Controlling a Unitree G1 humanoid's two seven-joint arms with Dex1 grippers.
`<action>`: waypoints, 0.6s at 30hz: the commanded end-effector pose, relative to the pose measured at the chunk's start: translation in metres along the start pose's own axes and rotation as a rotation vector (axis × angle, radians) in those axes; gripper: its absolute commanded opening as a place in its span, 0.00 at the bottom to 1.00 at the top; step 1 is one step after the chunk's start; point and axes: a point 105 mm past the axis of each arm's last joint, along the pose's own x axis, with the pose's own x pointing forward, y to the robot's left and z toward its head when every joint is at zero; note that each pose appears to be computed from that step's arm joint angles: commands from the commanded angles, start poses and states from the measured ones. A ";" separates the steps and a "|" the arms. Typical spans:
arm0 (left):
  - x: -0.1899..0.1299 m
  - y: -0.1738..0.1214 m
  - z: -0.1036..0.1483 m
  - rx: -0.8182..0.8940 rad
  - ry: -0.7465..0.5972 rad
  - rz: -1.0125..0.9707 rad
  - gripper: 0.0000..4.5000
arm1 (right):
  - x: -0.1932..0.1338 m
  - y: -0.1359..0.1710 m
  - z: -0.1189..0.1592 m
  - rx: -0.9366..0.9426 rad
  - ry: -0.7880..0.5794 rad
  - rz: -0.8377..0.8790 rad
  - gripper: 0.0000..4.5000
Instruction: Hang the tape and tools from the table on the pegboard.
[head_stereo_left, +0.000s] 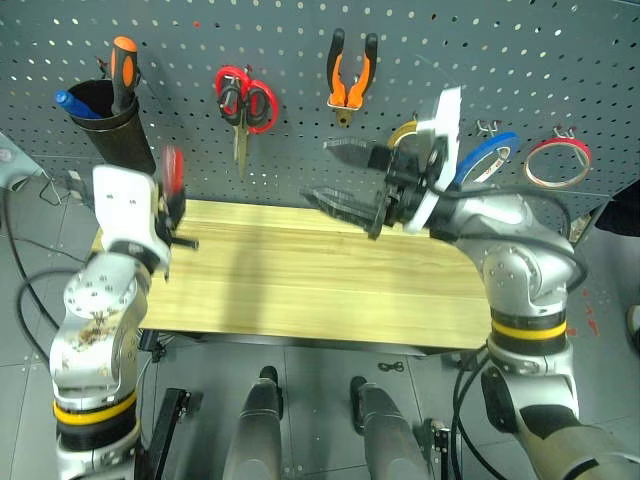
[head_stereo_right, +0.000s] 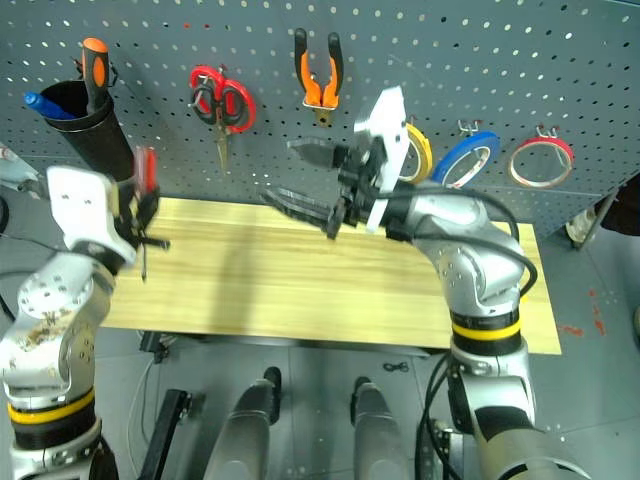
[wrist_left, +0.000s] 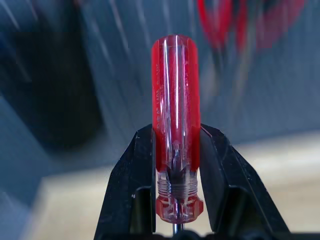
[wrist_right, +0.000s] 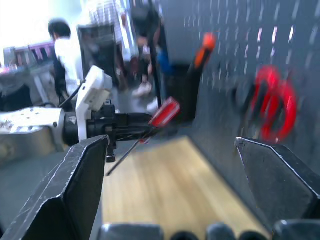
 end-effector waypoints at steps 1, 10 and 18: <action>0.008 0.014 0.056 0.095 -0.211 0.098 0.16 | 0.004 -0.005 0.030 -0.063 -0.119 -0.018 1.00; 0.035 0.047 0.134 0.180 -0.466 0.255 0.16 | 0.008 -0.010 0.044 -0.113 -0.173 -0.044 1.00; 0.076 0.057 0.146 0.105 -0.549 0.263 0.16 | 0.012 -0.011 0.049 -0.119 -0.175 -0.062 1.00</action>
